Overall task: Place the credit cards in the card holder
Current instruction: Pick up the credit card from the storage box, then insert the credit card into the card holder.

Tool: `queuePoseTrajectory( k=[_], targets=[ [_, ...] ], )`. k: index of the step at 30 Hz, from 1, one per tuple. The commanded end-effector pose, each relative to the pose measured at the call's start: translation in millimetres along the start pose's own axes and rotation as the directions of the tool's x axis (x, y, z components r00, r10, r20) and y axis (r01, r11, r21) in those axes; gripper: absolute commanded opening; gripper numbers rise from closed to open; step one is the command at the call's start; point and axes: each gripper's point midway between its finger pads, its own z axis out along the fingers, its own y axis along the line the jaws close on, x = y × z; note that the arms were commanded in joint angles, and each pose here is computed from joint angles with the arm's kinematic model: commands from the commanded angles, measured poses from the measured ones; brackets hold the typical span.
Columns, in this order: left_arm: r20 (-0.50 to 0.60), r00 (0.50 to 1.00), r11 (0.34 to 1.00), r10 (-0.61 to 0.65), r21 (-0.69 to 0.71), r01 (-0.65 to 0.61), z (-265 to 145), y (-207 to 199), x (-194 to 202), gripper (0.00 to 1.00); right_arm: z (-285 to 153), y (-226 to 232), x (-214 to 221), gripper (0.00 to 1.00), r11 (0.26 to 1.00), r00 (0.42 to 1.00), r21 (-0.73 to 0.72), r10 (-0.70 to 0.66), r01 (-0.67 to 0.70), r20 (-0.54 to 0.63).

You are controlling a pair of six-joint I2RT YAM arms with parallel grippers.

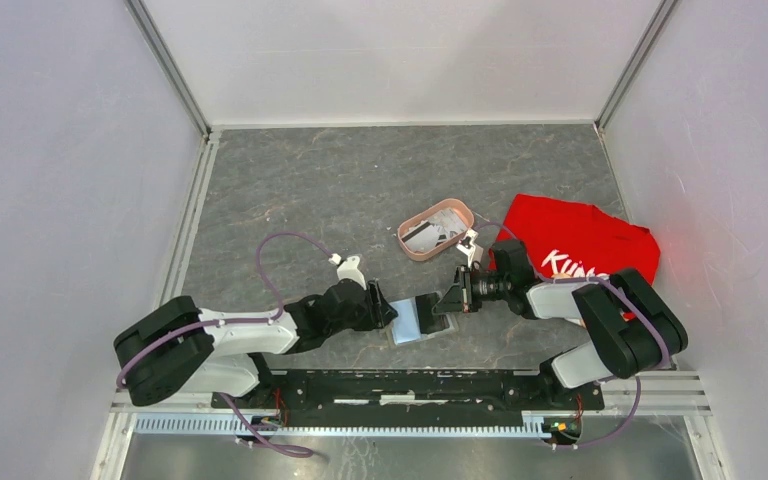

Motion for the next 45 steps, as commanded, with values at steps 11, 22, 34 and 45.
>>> queuePoseTrajectory(
  k=[11,22,34,45],
  targets=[
    [-0.04,0.999,0.989,-0.022,-0.15,0.015,7,18,11,0.42,5,8,-9,0.0,1.0,1.0,-0.03,-0.001,0.001,0.01],
    [-0.024,0.999,0.989,-0.035,-0.143,0.031,6,21,11,0.4,-7,-21,1,0.0,0.988,0.995,0.152,0.026,-0.041,0.098],
    [-0.016,0.999,0.992,-0.036,-0.126,0.034,5,20,11,0.4,-1,-9,12,0.0,0.991,0.995,0.099,0.085,-0.09,0.06],
    [-0.011,0.999,0.993,-0.039,-0.113,0.037,4,20,12,0.39,0,4,12,0.0,0.994,0.994,0.044,0.096,-0.098,0.052]
  ],
)
